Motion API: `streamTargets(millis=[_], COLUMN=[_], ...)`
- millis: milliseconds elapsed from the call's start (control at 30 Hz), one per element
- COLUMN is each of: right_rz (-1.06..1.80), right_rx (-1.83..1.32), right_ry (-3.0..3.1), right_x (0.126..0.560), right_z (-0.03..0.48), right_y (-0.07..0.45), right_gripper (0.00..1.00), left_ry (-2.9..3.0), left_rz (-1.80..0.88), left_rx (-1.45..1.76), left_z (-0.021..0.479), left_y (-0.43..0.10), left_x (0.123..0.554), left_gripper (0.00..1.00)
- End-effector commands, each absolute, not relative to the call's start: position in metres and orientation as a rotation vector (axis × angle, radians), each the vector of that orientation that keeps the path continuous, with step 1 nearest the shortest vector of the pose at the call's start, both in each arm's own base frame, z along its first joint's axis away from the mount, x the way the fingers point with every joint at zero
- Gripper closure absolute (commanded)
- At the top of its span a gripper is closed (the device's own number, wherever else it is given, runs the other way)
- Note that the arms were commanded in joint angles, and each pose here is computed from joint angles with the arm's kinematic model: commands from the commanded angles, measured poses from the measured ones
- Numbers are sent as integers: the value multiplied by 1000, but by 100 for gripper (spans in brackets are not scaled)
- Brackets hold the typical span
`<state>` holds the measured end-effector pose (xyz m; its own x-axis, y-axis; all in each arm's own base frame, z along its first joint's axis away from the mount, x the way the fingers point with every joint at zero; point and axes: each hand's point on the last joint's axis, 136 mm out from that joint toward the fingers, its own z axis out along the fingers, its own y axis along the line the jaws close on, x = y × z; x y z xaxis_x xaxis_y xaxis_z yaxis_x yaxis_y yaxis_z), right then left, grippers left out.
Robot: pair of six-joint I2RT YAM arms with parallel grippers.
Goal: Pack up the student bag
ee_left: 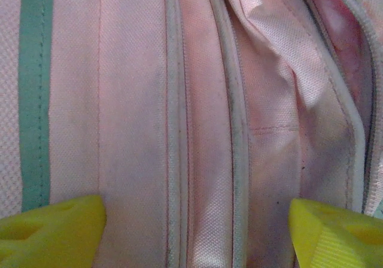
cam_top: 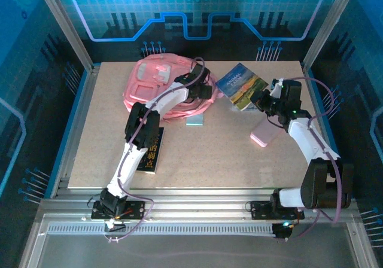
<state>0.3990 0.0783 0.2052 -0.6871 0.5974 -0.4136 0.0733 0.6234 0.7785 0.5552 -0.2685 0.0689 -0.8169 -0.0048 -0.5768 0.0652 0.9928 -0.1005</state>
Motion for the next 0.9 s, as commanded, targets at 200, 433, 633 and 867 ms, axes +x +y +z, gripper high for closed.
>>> streamTargets(millis=[200, 433, 633, 867], right_rz=[1015, 999, 992, 986], right_rx=[449, 434, 398, 364], right_ry=[2121, 2087, 2086, 2093], right_x=[407, 408, 408, 415], right_z=[231, 248, 257, 263], right_y=[74, 72, 73, 74], right_gripper=[100, 100, 100, 100], left_ry=[2764, 2842, 2778, 2546], left_rz=[139, 156, 20, -287], left_rx=[108, 156, 144, 137], left_z=[-1, -24, 12, 142], left_y=[-216, -211, -222, -236], left_x=[522, 511, 518, 532], left_gripper=[42, 84, 100, 100])
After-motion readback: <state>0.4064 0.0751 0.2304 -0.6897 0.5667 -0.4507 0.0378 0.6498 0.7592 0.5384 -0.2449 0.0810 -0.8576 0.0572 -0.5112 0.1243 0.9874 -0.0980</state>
